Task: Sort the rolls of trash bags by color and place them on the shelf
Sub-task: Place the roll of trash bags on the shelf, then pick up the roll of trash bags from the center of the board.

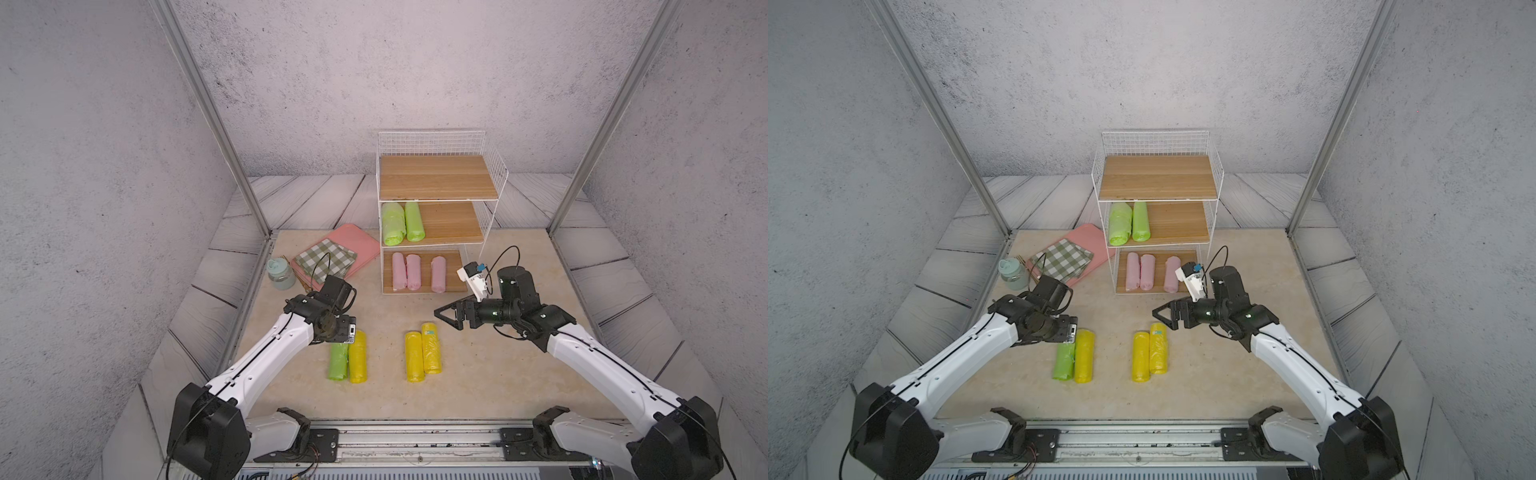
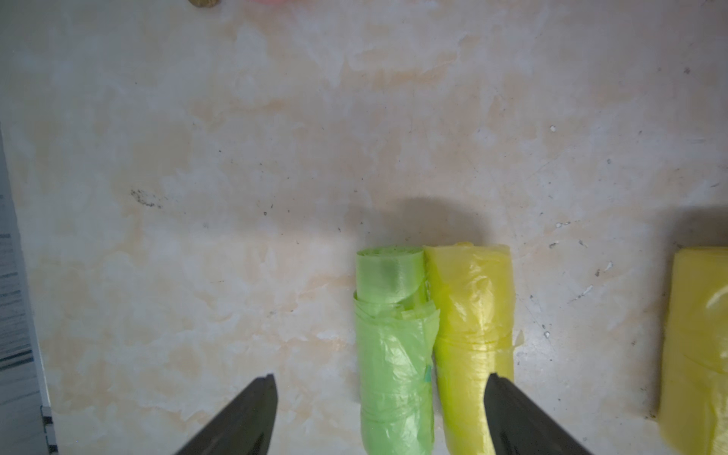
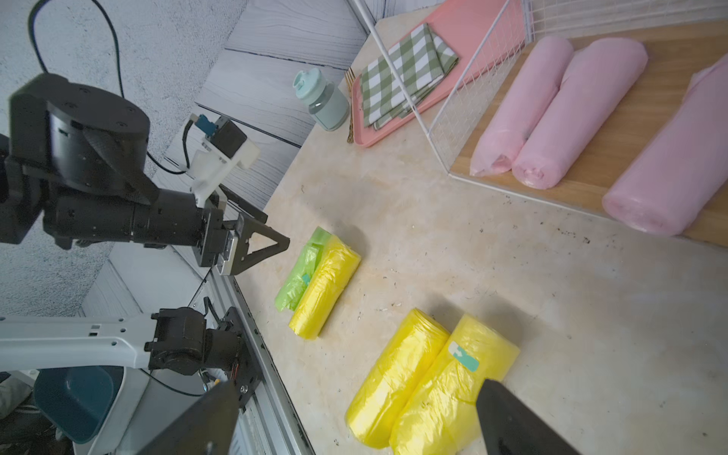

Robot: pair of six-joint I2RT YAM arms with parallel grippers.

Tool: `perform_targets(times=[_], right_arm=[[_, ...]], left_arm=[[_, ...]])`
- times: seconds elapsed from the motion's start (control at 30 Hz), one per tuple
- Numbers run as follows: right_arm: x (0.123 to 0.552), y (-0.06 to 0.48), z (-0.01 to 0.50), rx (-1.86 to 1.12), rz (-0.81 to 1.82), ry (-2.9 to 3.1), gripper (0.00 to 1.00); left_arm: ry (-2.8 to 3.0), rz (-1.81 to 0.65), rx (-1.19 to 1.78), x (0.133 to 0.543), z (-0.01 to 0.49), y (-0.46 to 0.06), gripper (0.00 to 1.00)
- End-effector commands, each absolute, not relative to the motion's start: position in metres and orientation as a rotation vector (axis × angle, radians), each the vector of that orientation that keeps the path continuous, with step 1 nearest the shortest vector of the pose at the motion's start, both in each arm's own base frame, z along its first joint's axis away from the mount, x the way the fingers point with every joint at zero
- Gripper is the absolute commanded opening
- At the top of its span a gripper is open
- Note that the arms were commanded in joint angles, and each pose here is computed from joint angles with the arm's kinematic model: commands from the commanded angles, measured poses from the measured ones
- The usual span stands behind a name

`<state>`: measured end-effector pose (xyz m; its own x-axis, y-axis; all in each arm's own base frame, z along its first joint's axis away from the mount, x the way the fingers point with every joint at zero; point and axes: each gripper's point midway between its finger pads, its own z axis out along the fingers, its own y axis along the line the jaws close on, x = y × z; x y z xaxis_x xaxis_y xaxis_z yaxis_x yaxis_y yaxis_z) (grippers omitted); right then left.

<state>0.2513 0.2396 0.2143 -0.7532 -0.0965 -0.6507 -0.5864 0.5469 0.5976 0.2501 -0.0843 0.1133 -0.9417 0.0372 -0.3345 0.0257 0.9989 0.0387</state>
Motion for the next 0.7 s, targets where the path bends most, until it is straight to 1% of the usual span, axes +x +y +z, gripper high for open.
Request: perform_targets(times=[0.0, 0.27, 0.33, 0.47, 0.67], right_arm=[[0.245, 0.240, 0.220, -0.585, 1.168, 2.170, 0.99], [0.240, 0.237, 0.196, -0.569, 1.167, 2.220, 0.99], [0.241, 0.237, 0.192, -0.565, 1.168, 2.233, 0.99], [0.242, 0.238, 0.189, -0.566, 1.171, 2.237, 0.99], [0.240, 0.237, 0.186, -0.581, 1.157, 2.235, 0.99]], left_arm=[[2.808, 0.026, -0.025, 0.255, 0.101, -0.082, 0.86], [2.856, -0.016, -0.030, 0.264, 0.076, -0.088, 0.79], [2.897, 0.012, -0.031, 0.263, 0.070, -0.087, 0.77], [2.936, 0.048, -0.023, 0.265, 0.061, -0.086, 0.75], [2.966, 0.074, -0.032, 0.267, 0.053, -0.085, 0.69]])
